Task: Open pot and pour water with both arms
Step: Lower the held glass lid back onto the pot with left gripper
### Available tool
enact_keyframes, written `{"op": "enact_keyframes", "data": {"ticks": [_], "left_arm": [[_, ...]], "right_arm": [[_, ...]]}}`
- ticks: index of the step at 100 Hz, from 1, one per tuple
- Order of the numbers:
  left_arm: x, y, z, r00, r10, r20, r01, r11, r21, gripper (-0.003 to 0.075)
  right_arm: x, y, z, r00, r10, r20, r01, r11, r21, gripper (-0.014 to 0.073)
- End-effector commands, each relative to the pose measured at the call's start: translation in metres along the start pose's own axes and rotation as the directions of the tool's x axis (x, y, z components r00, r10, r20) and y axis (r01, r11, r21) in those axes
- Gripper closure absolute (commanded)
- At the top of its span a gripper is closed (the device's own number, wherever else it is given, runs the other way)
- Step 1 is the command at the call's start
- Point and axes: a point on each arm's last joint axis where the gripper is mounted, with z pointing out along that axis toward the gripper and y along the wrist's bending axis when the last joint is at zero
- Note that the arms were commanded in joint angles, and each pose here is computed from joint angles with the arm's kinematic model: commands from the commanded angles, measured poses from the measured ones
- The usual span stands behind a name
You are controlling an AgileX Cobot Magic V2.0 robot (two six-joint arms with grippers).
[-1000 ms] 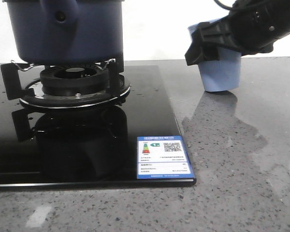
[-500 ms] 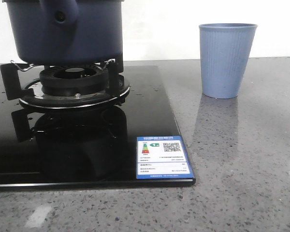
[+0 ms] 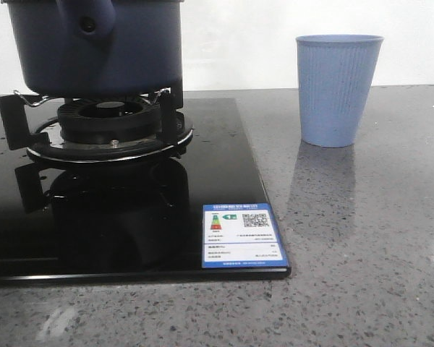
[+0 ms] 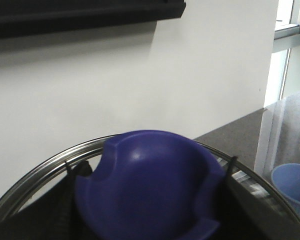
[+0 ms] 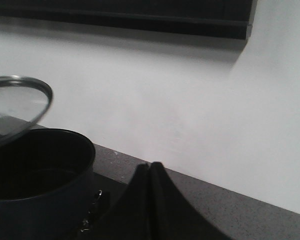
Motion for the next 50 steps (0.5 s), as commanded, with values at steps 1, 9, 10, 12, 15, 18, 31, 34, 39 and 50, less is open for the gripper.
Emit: {"op": "enact_keyframes", "data": {"ticks": [1, 9, 10, 12, 15, 18, 31, 34, 39, 50], "left_arm": [[-0.013, -0.003, 0.007, 0.997, -0.057, 0.058, 0.053, 0.997, 0.062, 0.047], [-0.003, -0.001, 0.019, 0.997, -0.067, 0.025, 0.065, 0.996, 0.066, 0.047], [-0.001, -0.001, 0.022, 0.997, -0.069, 0.018, 0.067, 0.996, 0.066, 0.047], [0.0, 0.0, 0.023, 0.997, -0.07, 0.013, 0.069, 0.995, 0.066, 0.047], [0.004, 0.001, 0.027, 0.997, -0.074, -0.001, 0.074, 0.995, 0.067, 0.047], [0.007, 0.001, 0.03, 0.997, -0.074, -0.009, 0.074, 0.995, 0.067, 0.047], [0.015, 0.004, 0.038, 0.997, -0.072, -0.039, 0.074, 0.996, 0.052, 0.047], [0.015, 0.004, 0.038, 0.997, -0.072, -0.04, 0.074, 0.996, 0.052, 0.047], [0.016, 0.005, 0.041, 0.997, -0.073, -0.041, 0.075, 0.996, 0.052, 0.047], [0.013, 0.007, 0.046, 0.997, -0.071, -0.035, 0.072, 0.996, 0.049, 0.047]], "right_arm": [[-0.016, 0.006, -0.016, 0.996, 0.002, 0.084, 0.001, 0.999, -0.036, 0.0663], [-0.017, 0.007, -0.026, 0.995, 0.0, 0.099, 0.003, 1.0, -0.03, 0.0663], [-0.018, 0.007, -0.027, 0.995, 0.0, 0.102, 0.003, 1.0, -0.03, 0.0663], [-0.018, 0.007, -0.029, 0.994, -0.001, 0.107, 0.004, 1.0, -0.028, 0.0663], [-0.02, 0.007, -0.032, 0.993, -0.002, 0.114, 0.005, 1.0, -0.024, 0.0663], [-0.021, 0.007, -0.036, 0.993, -0.003, 0.122, 0.006, 1.0, -0.019, 0.0663], [-0.027, 0.007, -0.049, 0.987, -0.008, 0.16, 0.01, 1.0, -0.011, 0.0663], [-0.029, 0.007, -0.052, 0.985, -0.009, 0.17, 0.011, 1.0, -0.01, 0.0663], [-0.03, 0.008, -0.055, 0.984, -0.011, 0.18, 0.012, 1.0, -0.01, 0.0663], [-0.032, 0.008, -0.058, 0.982, -0.012, 0.191, 0.014, 1.0, -0.009, 0.0663]]}}
